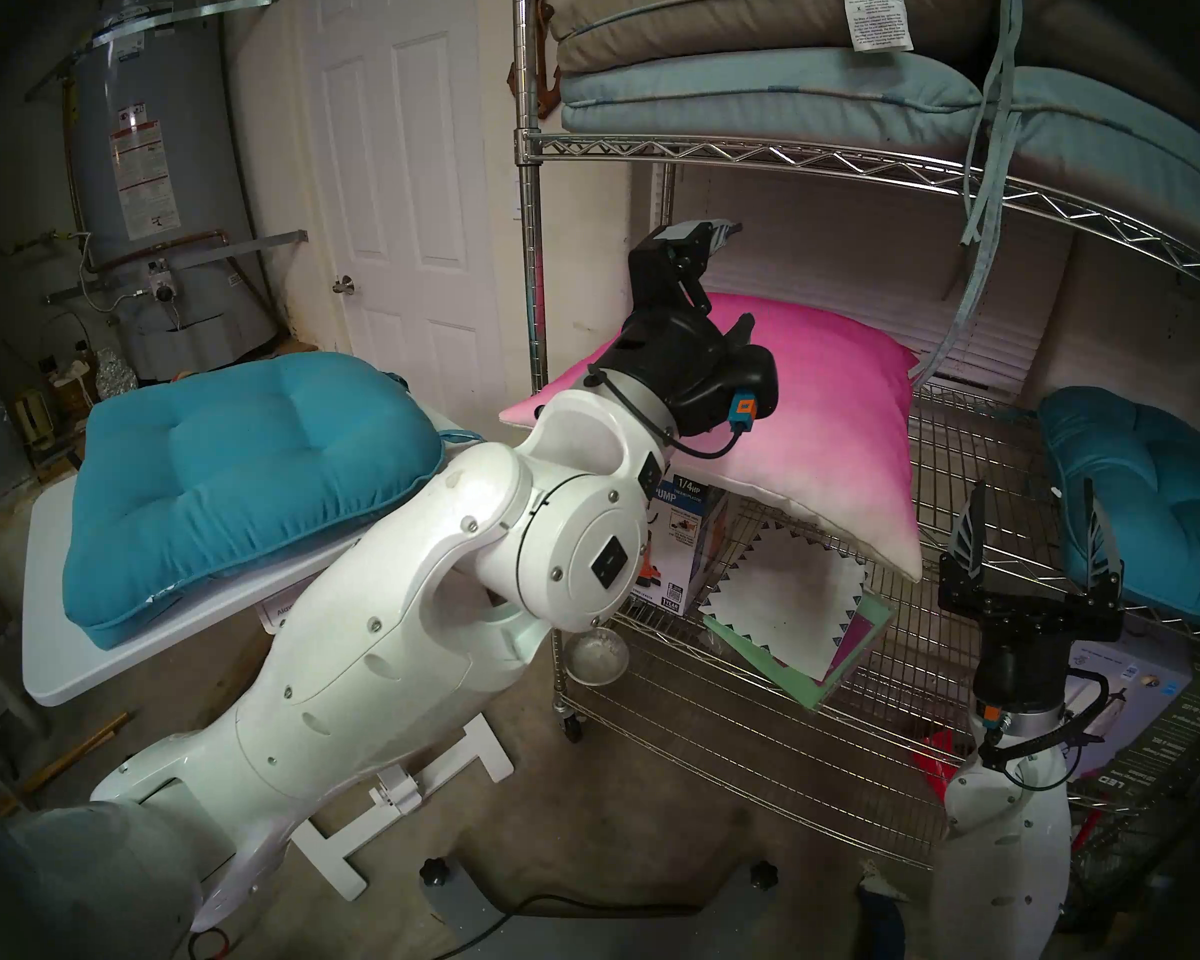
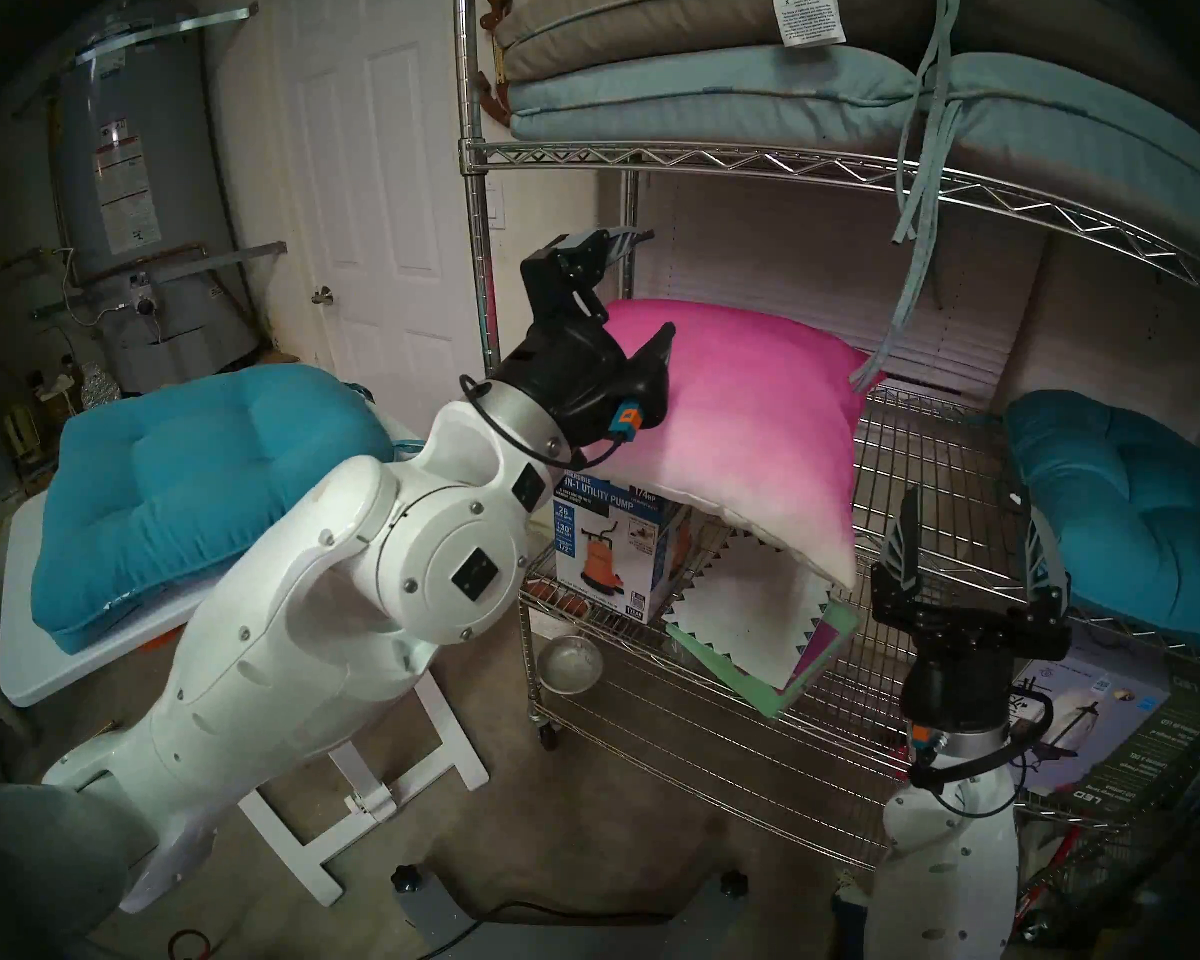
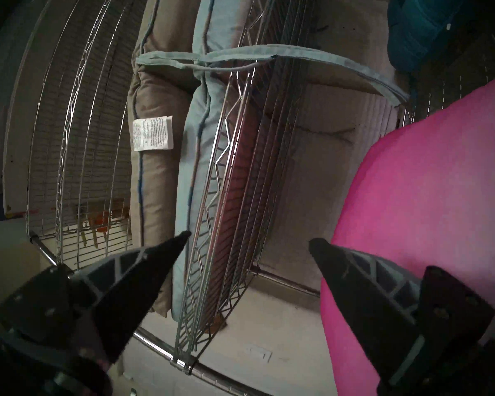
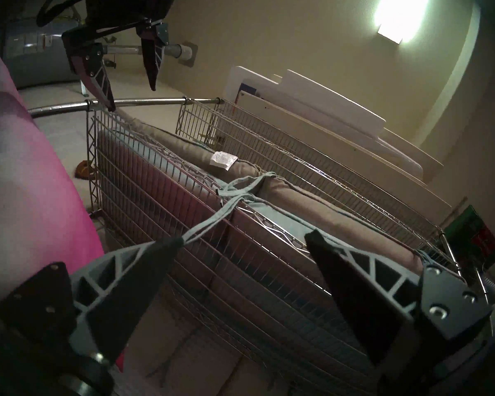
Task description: Put cushion on the shelf
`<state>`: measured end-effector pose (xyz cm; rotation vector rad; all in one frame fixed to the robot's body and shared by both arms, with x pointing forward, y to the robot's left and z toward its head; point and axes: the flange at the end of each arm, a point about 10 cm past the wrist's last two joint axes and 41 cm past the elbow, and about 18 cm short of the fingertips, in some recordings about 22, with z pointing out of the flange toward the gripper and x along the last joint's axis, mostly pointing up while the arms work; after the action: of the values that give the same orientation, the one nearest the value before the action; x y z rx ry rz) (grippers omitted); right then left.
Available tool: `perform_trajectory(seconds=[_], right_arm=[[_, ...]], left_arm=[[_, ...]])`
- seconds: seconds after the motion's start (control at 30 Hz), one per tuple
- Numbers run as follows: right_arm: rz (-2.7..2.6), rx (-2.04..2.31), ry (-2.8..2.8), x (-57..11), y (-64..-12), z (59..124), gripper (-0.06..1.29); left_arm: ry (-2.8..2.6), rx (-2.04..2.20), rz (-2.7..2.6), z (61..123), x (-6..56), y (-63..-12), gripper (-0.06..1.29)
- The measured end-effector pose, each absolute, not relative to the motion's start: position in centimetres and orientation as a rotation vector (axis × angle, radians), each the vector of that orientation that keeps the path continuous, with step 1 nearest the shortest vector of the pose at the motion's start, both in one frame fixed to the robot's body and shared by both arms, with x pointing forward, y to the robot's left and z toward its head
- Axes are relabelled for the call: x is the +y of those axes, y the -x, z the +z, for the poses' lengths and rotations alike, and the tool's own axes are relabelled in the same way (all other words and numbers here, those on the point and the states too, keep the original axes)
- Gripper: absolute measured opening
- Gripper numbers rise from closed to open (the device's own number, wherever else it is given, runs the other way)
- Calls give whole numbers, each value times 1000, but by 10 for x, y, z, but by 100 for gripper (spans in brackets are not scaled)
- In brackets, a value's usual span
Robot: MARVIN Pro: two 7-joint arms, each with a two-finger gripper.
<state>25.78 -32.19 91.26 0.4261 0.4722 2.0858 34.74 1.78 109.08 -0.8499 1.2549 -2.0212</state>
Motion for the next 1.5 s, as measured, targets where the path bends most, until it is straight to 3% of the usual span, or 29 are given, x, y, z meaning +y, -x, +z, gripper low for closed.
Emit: perform_trajectory(seconds=[0.57, 1.47, 1.5], right_arm=[[2200, 532, -435, -310, -227, 921, 122], [2436, 584, -562, -318, -202, 931, 122], [2441, 586, -567, -318, -202, 932, 122]], left_arm=[[1075, 1320, -1846, 1081, 51, -304, 121], [1020, 1494, -1408, 1045, 75, -309, 121], [1014, 1499, -1399, 1045, 75, -310, 93]])
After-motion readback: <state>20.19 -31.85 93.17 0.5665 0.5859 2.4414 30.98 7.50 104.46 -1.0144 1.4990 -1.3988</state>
